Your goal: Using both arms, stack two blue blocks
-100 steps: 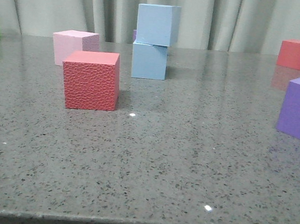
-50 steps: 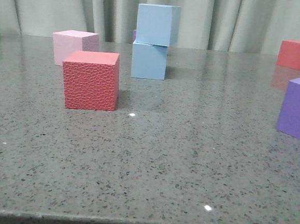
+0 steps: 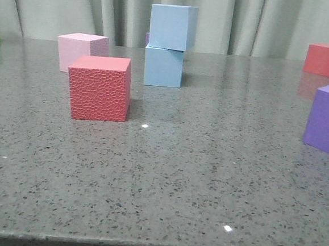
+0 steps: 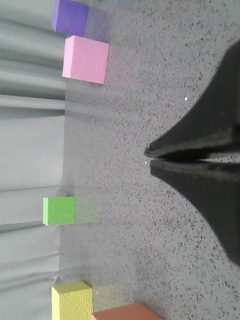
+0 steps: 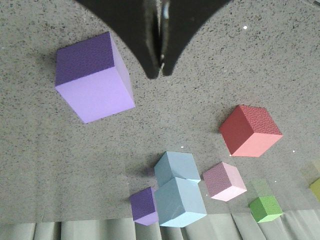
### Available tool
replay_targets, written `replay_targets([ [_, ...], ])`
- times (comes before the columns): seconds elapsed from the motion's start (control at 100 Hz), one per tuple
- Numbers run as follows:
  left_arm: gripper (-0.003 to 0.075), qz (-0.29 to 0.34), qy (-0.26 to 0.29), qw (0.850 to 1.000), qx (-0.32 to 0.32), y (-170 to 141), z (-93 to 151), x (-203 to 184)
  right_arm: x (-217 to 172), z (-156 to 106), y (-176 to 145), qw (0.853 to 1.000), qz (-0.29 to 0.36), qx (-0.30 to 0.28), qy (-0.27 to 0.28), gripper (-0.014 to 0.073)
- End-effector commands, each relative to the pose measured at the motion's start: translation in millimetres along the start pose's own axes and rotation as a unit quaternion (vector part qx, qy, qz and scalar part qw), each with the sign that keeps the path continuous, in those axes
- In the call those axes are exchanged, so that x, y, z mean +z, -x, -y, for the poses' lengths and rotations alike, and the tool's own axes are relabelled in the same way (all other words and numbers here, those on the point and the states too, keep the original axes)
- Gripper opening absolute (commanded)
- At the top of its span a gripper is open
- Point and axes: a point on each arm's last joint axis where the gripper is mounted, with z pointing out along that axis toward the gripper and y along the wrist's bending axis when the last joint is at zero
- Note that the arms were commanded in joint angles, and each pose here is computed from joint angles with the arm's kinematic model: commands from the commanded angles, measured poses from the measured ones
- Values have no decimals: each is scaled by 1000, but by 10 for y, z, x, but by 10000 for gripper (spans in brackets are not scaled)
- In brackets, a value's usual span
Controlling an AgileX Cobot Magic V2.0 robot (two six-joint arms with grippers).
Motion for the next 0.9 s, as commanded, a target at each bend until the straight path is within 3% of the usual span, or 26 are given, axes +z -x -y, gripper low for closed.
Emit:
replay_targets([
  [0.0,-18,53,-3,999,-4,78,4,-28,-25,-38,140,999,49,-11,13,-68],
  [0.39,-18,53,-3,999,-4,78,4,-28,29,-10,71,998,55,-22,5,-68],
  [0.65,-18,53,-3,999,-4,78,4,-28,177,114,-102,990,138,-14,-39,-68],
  [0.89,-18,53,-3,999,-4,78,4,-28,219,321,-531,975,190,-38,-110,-68],
])
